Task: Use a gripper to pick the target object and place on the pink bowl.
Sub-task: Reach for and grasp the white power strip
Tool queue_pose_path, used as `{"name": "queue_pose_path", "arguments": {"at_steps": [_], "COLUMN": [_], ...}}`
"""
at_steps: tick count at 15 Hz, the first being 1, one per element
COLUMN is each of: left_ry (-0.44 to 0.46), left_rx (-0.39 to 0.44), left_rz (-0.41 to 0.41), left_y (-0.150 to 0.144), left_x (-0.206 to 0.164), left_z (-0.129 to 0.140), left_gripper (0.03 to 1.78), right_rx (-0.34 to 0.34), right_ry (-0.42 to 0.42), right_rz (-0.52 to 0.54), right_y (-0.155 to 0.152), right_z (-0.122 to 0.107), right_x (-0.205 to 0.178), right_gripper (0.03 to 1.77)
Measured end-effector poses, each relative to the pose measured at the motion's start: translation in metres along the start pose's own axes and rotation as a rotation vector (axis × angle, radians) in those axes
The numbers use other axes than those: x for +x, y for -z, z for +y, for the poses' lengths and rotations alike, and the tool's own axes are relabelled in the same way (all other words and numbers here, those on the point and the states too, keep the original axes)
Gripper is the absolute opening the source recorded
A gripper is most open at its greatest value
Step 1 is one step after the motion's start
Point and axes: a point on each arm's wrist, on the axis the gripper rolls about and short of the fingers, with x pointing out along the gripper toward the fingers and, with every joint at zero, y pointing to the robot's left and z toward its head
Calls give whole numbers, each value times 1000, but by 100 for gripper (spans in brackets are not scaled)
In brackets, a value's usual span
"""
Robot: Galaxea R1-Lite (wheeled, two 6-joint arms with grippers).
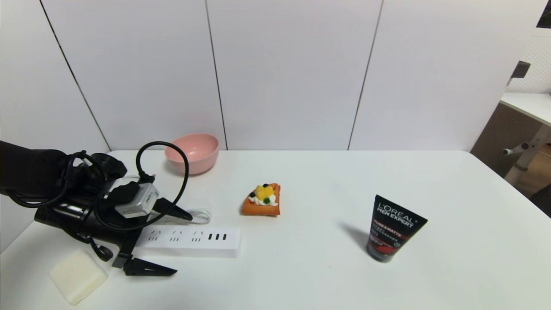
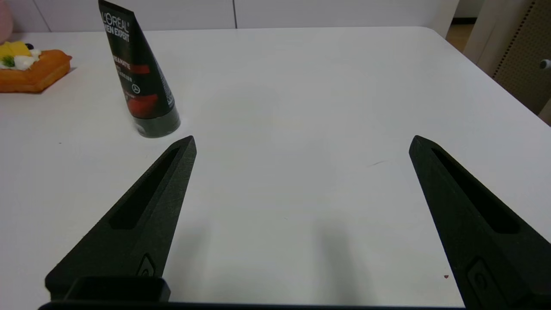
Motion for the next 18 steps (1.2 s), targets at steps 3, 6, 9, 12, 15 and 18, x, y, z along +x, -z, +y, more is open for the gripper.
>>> {"name": "queue_pose_path", "arguments": {"at_steps": [3, 6, 9, 12, 15, 18], "left_ry": [15, 13, 20, 30, 33, 30], "left_rx": [-9, -14, -26, -40, -47, -48], "left_rz": [5, 7, 7, 7, 7, 7], "left_y": [8, 11, 16, 21, 23, 23], "left_x": [7, 9, 13, 16, 17, 17], "left_z": [5, 14, 17, 19, 21, 22], "left_gripper": [169, 169, 169, 169, 169, 147], "right_rx": [0, 0, 0, 0, 0, 0], "right_ry": [0, 0, 0, -1, 0, 0], "right_rz": [0, 0, 0, 0, 0, 0], "right_y": [0, 0, 0, 0, 0, 0], "right_z": [0, 0, 0, 0, 0, 0], "right_x": [0, 0, 0, 0, 0, 0], "right_gripper": [171, 171, 171, 171, 171, 171]}}
